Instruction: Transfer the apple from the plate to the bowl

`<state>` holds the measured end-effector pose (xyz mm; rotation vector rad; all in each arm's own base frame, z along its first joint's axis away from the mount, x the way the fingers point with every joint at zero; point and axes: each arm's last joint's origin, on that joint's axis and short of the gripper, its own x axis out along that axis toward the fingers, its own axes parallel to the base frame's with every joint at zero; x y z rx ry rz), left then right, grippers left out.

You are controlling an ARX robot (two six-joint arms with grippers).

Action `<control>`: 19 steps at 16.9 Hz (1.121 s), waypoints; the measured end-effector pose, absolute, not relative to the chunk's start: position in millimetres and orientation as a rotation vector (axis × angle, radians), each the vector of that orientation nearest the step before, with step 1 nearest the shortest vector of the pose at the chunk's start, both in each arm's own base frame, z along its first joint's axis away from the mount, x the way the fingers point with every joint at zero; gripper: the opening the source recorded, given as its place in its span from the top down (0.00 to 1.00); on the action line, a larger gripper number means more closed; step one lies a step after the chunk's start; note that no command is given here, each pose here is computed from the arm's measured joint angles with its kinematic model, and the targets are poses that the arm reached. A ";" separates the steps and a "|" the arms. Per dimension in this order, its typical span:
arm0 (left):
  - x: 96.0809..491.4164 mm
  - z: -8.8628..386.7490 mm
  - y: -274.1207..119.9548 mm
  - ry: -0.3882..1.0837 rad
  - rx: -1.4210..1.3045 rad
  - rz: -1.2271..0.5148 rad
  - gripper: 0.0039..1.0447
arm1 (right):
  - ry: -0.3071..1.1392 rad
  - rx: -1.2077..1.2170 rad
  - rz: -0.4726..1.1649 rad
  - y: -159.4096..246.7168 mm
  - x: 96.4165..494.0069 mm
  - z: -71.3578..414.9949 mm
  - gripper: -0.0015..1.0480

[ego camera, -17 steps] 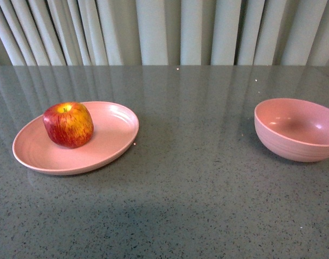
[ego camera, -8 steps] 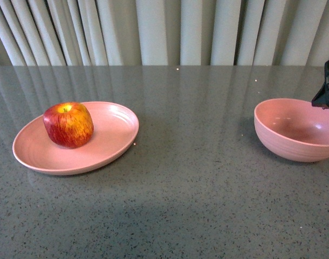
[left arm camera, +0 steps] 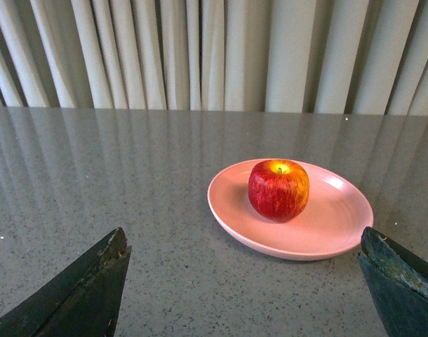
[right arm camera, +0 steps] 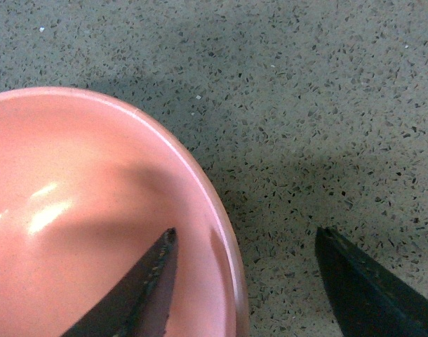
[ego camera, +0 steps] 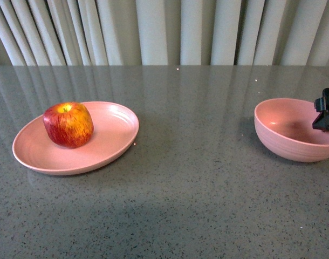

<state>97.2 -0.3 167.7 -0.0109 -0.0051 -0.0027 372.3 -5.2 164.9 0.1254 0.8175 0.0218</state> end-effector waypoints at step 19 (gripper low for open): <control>97.2 167.7 -0.3 -0.005 -0.011 -0.003 0.06 | 0.674 0.138 0.338 114.9 352.2 241.1 0.97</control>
